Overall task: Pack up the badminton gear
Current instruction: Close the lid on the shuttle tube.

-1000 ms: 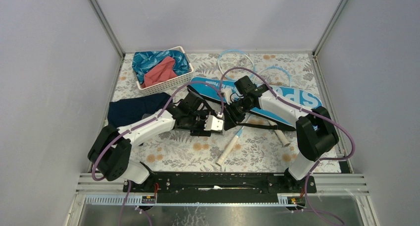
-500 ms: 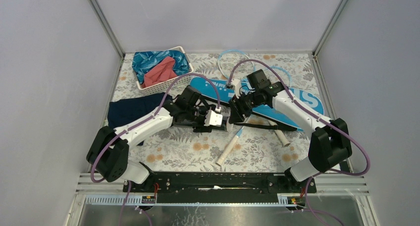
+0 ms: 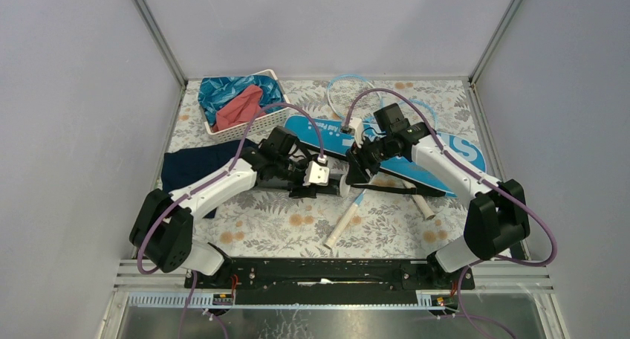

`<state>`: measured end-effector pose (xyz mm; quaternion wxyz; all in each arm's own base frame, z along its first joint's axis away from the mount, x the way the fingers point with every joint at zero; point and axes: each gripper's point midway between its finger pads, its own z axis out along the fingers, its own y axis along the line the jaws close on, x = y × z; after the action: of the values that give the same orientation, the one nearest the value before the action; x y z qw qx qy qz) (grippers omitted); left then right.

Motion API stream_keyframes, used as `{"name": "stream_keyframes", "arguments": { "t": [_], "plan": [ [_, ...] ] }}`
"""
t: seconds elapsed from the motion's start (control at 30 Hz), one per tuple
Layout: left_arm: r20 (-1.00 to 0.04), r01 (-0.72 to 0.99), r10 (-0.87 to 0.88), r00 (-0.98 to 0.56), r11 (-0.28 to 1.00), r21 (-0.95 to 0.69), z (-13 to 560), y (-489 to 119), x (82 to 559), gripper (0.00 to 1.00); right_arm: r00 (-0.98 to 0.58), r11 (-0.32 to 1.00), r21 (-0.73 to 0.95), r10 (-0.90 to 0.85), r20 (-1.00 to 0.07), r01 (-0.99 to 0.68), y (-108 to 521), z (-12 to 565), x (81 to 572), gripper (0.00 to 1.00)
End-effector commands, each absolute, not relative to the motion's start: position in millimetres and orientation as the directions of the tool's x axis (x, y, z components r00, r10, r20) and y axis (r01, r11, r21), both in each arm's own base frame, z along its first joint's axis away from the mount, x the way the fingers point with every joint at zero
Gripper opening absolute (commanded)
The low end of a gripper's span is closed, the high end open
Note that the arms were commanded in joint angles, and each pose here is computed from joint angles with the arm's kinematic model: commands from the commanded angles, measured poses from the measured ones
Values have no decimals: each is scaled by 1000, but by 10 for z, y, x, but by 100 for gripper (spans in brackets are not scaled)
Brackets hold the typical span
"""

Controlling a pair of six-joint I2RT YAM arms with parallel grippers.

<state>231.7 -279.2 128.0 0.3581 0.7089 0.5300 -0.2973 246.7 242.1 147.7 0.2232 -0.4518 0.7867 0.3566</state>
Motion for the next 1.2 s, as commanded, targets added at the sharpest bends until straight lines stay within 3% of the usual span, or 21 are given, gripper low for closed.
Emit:
{"name": "stream_keyframes", "arguments": {
  "t": [0.0, 0.83, 1.17],
  "plan": [
    [-884, 904, 273, 379, -315, 290, 1853, -3161, 2151, 0, -374, 266, 274, -494, -785, -924, 2574, 1651, 2627, 58],
    [-764, 836, 383, 520, -413, 361, 1511, -3294, 2078, 0, -504, 258, 435, -502, -703, -863, 2762, 1486, 2568, 49],
    [-806, 922, 449, 386, -226, 315, 1612, -3490, 2350, 0, -531, 349, 408, -431, -729, -844, 2791, 1504, 2664, 44]
  ]
}}
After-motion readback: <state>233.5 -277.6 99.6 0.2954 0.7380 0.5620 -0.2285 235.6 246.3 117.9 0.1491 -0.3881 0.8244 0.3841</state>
